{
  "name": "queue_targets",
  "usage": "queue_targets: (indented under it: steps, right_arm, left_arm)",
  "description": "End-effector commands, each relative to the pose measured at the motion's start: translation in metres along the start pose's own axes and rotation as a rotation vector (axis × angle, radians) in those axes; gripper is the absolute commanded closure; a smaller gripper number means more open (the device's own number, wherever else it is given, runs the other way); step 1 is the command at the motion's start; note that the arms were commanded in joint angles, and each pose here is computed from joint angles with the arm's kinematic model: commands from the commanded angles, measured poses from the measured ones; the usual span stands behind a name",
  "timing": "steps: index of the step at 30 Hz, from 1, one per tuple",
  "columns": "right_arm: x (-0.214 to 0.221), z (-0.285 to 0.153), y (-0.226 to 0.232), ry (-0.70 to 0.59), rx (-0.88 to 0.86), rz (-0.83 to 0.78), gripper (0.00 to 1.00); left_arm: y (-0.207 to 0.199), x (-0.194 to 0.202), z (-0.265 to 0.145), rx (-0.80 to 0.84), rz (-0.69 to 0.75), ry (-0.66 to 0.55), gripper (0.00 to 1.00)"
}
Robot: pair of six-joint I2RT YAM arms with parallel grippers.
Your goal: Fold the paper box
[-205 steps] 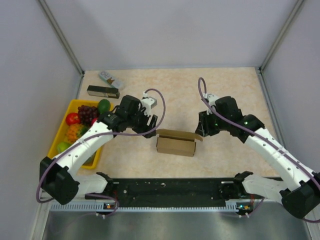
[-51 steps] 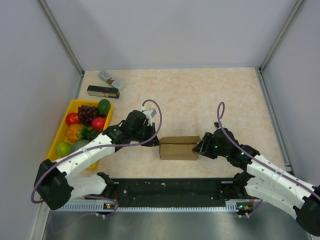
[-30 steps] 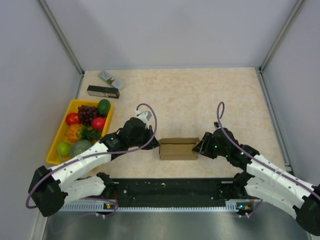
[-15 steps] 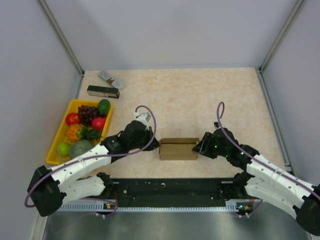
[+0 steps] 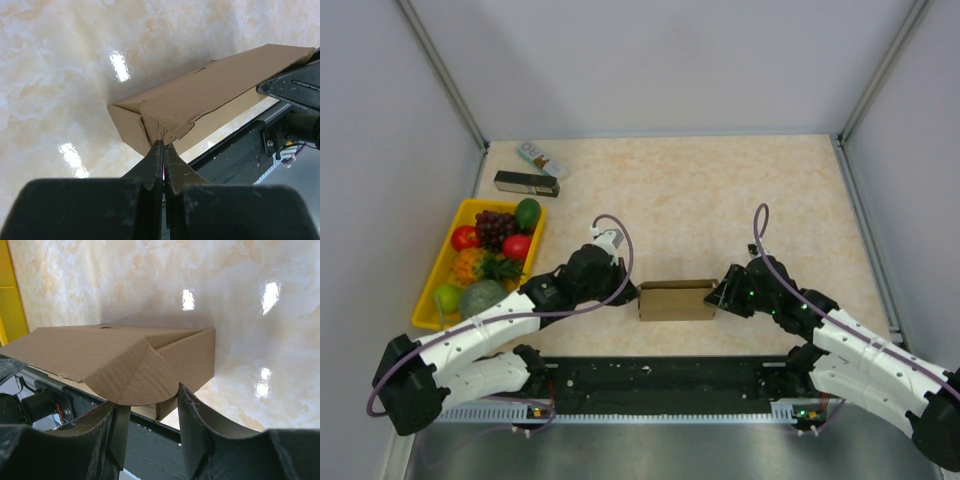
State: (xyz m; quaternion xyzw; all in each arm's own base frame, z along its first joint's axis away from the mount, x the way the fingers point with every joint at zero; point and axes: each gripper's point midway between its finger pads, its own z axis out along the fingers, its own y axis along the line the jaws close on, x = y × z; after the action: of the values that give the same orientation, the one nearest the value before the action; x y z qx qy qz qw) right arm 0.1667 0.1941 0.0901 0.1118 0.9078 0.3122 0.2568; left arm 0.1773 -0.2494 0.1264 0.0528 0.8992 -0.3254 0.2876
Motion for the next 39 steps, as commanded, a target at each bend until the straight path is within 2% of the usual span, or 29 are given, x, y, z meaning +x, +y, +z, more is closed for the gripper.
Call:
queue_targets:
  steps: [1,6,13,19,21,22,25,30,31,35,39]
  right_arm:
    - [0.008,0.001,-0.011,0.024,0.037,-0.032,0.6]
    - [0.007,0.001,-0.01,0.024,0.036,-0.031,0.6]
    - [0.007,-0.002,-0.007,0.027,0.017,-0.069,0.58]
    - [0.001,-0.018,0.011,0.039,-0.048,-0.228,0.49]
    - [-0.005,-0.028,0.017,0.035,-0.05,-0.273,0.35]
    - [-0.002,-0.033,0.008,0.057,-0.012,-0.315,0.33]
    - [-0.008,-0.049,0.004,0.06,0.036,-0.391,0.31]
    - [-0.025,-0.062,0.028,0.012,-0.007,-0.432,0.27]
    - [-0.027,-0.059,0.026,0.016,0.022,-0.461,0.28]
    - [-0.026,-0.055,0.038,0.05,0.052,-0.547,0.58]
    - [-0.029,-0.053,0.035,0.033,0.164,-0.65,0.59]
  left_arm:
    - [0.013,0.036,-0.004,-0.023,0.03,0.155,1.0]
    - [-0.002,0.04,0.0,0.04,-0.018,0.183,1.0]
    - [0.024,0.038,0.0,-0.07,0.008,0.129,1.0]
    - [0.034,0.04,0.002,-0.104,0.02,0.123,1.0]
    - [0.033,0.04,0.002,-0.103,0.022,0.122,1.0]
    - [0.034,0.039,0.002,-0.107,0.019,0.12,1.0]
    - [0.033,0.037,0.001,-0.105,0.023,0.111,1.0]
    - [0.03,0.034,-0.002,-0.098,0.031,0.106,1.0]
    - [0.029,0.033,-0.003,-0.098,0.032,0.104,1.0]
    - [0.028,0.03,-0.003,-0.099,0.04,0.101,1.0]
    - [0.027,0.03,-0.003,-0.1,0.043,0.104,1.0]
